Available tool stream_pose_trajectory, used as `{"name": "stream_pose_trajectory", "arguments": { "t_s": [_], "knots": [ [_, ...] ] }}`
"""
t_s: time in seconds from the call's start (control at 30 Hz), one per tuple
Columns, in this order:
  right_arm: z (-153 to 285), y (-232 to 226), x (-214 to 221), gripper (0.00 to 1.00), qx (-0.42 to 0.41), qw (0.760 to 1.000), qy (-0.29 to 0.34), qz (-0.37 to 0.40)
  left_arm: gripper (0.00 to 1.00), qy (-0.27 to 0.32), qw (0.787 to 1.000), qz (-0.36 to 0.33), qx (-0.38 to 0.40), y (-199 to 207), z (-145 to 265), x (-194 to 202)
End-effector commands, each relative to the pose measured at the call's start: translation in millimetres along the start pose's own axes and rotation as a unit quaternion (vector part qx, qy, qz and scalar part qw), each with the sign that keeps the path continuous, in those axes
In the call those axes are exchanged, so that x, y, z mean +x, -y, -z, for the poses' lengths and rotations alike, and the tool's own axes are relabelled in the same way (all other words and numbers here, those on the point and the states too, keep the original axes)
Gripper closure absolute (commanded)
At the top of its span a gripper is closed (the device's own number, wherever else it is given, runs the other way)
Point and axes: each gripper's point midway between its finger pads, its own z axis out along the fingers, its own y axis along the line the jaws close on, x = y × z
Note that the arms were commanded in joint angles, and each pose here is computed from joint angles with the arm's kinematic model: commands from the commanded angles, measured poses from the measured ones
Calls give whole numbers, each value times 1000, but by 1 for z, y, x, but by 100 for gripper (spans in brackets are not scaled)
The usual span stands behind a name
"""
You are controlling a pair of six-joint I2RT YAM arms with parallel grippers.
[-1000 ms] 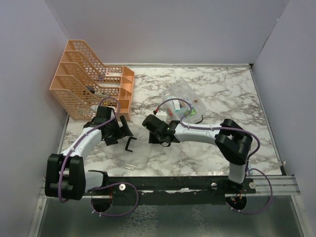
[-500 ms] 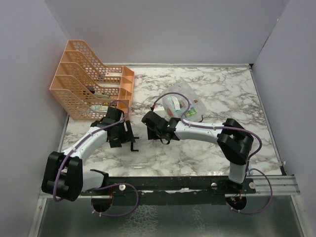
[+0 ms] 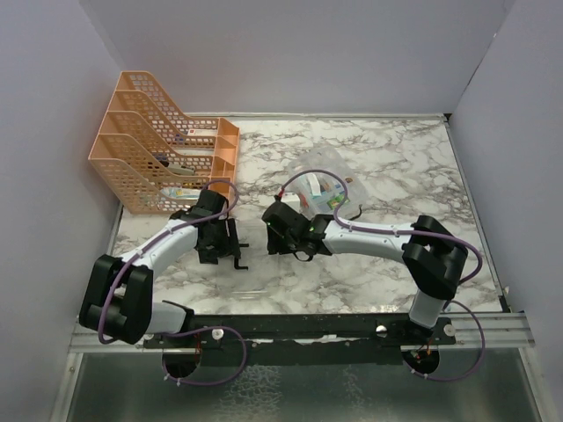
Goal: Organize the medicine kit
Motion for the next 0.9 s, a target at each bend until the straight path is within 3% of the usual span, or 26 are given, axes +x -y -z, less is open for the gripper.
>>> {"name": "stream_pose_trajectory", "arguments": {
  "t_s": [0.0, 0.1, 0.3, 0.53, 0.67, 0.87],
  "knots": [
    [10, -16, -1, 56, -45, 999, 2, -18, 37, 8, 999, -6, -37, -8, -3, -7],
    [9, -13, 4, 56, -44, 999, -4, -17, 39, 4, 999, -5, -46, -10, -6, -7],
    [10, -9, 10, 57, -45, 998, -4, -38, 29, -1, 998, -9, -56, -11, -10, -4],
    [19, -6, 13, 49, -56, 995, 0, -81, 54, 15, 1000, -7, -21, 2, -8, -6],
    [27, -2, 11, 42, -64, 993, 3, -103, 55, 19, 1000, -8, 14, 13, -4, -5],
    [42, 8, 2, 40, -74, 990, 16, -119, 55, 22, 999, -13, 44, 23, 1, -4]
  ]
}}
